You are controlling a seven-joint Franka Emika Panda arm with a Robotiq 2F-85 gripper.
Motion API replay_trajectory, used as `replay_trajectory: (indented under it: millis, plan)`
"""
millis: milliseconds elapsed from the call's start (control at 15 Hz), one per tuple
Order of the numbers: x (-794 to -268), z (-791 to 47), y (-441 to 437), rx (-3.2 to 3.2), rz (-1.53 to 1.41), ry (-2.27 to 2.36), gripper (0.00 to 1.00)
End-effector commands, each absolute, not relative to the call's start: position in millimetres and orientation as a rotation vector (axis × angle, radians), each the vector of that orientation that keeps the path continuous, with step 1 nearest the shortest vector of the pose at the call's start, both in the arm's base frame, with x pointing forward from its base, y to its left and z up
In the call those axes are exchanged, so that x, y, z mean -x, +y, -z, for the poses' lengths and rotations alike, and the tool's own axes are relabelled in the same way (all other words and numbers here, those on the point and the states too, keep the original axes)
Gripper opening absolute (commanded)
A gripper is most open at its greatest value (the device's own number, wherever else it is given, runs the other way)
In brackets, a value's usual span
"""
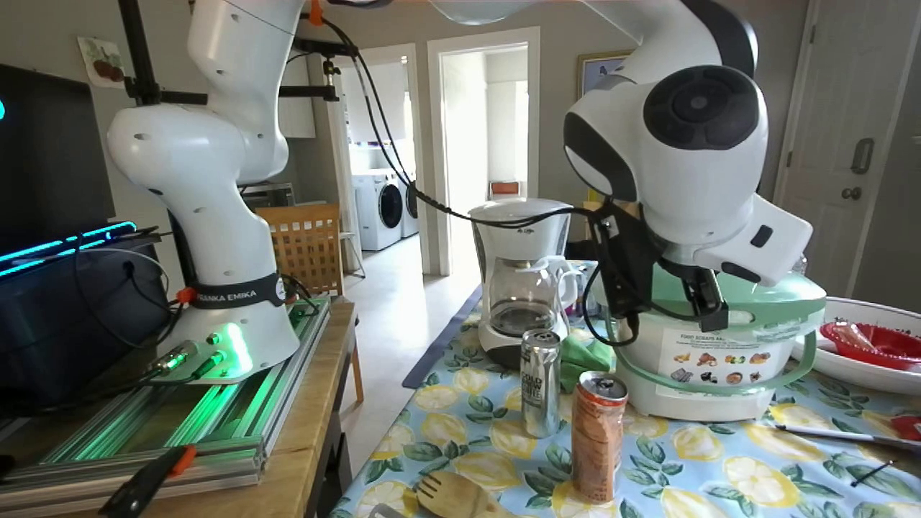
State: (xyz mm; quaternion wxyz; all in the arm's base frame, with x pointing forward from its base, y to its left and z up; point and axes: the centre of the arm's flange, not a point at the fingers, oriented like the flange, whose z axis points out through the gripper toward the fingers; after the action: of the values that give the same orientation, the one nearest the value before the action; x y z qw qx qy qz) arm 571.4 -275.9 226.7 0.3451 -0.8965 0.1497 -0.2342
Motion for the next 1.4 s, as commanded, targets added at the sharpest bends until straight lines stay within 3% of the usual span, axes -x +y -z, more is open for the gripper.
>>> replay_trajectory:
  millis: [0,1333]
  plan:
    - [-565,-221,-262,2.306,0.605,0.387,1.00]
    - [-567,-214,-263,2.223,0.680,0.448,1.00]
